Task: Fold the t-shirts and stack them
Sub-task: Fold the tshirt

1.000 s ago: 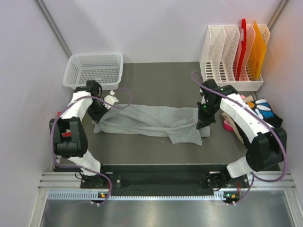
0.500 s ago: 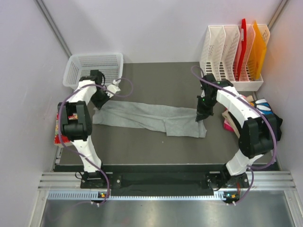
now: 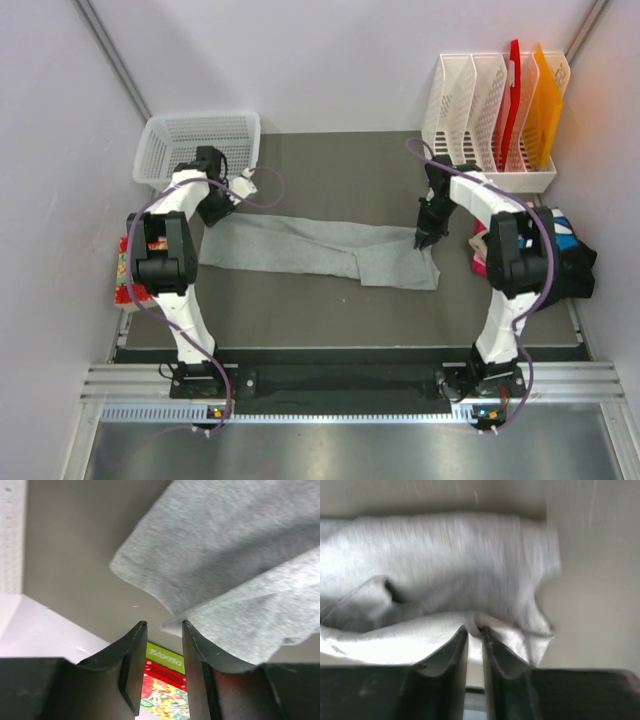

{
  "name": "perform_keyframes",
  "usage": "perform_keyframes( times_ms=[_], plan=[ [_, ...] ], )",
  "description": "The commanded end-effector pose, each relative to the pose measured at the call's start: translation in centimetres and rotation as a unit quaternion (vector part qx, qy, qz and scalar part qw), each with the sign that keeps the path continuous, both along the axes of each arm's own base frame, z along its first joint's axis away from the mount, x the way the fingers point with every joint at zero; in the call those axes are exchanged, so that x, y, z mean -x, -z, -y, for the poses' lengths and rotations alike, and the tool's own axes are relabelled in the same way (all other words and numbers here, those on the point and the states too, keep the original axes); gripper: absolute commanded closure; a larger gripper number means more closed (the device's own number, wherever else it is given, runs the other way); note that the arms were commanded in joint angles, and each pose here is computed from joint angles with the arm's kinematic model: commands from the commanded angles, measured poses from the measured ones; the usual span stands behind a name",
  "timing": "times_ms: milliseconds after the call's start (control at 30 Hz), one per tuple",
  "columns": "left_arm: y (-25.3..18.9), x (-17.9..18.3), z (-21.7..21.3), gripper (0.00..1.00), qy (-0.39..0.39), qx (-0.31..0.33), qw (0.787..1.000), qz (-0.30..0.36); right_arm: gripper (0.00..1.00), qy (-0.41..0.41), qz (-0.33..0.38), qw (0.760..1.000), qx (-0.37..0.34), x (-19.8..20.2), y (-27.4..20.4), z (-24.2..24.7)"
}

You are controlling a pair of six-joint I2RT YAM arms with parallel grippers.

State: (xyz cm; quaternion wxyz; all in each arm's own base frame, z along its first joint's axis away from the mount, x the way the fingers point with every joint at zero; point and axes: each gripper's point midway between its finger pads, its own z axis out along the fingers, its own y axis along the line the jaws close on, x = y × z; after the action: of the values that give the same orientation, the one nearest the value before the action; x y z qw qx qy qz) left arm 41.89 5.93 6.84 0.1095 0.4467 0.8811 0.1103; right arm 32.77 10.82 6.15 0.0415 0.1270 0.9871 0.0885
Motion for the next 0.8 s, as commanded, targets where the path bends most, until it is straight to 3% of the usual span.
perform_keyframes(
  times_ms=[0,167,233,367,600,767],
  plan=[
    [-3.1,-2.6,-1.2,0.60,0.018,-0.039,0.997,0.067,0.74,-0.011,0.035,0.999,-0.007,-4.4,-0.2,-0.3],
    [-6.1,-4.0,-0.9,0.57,0.017,-0.041,0.992,0.116,0.60,-0.006,0.057,0.998,0.028,-8.0,-1.0,1.0],
    [-6.8,-3.6,1.1,0.51,0.033,-0.029,0.992,0.116,0.59,0.003,0.092,0.995,0.044,-10.4,-3.0,1.7],
    [-6.1,-0.8,4.5,0.50,0.044,0.007,0.996,0.077,0.60,-0.017,0.126,0.989,0.071,-12.1,-6.2,2.1],
    [-1.3,4.3,6.2,0.51,0.018,0.053,0.998,-0.008,0.61,-0.133,0.135,0.982,-0.018,-3.2,-8.7,-4.2],
    [1.1,3.6,5.7,0.51,0.001,0.048,0.999,-0.009,0.60,-0.261,0.142,0.954,-0.027,2.3,-8.9,-8.6]
  ],
)
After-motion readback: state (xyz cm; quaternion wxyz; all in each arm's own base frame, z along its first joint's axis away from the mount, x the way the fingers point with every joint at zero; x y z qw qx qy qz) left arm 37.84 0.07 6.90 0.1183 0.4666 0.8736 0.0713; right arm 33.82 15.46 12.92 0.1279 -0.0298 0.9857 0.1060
